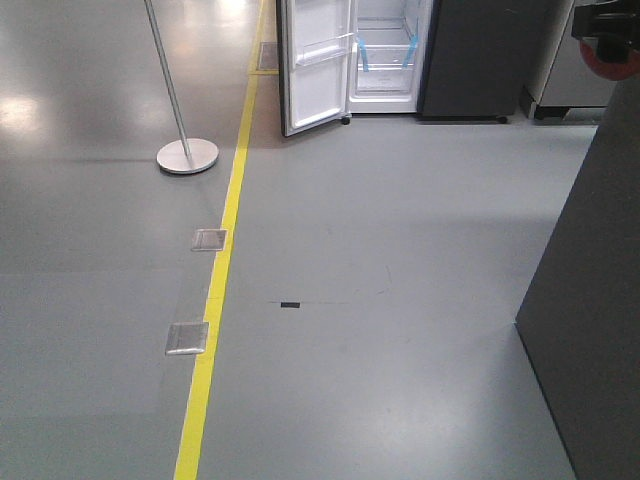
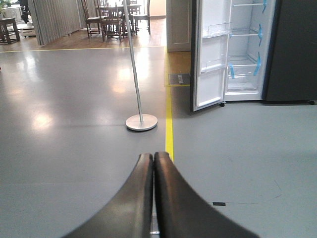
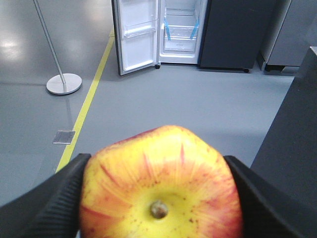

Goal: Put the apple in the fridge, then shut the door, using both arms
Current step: 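Drive toward the open white refrigerator carrying the apple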

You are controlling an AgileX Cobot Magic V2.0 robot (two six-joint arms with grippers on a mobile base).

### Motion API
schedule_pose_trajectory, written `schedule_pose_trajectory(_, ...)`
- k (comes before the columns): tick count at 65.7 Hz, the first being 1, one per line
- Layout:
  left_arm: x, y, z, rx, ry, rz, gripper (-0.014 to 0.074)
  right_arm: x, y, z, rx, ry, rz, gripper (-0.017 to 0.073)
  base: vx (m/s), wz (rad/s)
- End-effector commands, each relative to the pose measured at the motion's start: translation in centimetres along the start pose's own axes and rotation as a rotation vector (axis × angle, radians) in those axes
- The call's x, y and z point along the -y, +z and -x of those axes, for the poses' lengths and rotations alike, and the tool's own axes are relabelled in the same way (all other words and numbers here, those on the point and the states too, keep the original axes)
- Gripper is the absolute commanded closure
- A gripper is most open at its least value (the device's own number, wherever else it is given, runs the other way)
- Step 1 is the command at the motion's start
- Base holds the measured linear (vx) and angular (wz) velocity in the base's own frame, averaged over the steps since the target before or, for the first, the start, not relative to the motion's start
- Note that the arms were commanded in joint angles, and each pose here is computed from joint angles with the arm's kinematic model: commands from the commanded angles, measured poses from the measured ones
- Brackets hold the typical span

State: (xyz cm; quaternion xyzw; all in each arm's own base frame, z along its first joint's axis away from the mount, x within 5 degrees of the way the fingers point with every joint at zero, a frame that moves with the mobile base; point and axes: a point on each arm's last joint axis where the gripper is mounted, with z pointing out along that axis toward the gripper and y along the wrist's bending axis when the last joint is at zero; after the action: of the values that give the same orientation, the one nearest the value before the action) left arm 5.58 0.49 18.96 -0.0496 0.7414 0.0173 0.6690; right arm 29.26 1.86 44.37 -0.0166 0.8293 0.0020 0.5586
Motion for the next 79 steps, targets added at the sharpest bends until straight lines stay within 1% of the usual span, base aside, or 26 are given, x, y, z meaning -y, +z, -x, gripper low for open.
schedule_pose_trajectory(1,0.04,-0.27,1.3,0.102,-0.008,-0.004,0.0599,0.06,-1.79,1.98,0.139,-0.01,0.002,0.0395,0.17,-0.03)
schedule_pose_trajectory(79,0.04,-0.27,1.3,0.102,-0.008,-0.004,0.0599,0.06,-1.79,1.98,0.139,-0.01,0.002,0.0395,0.17,0.0)
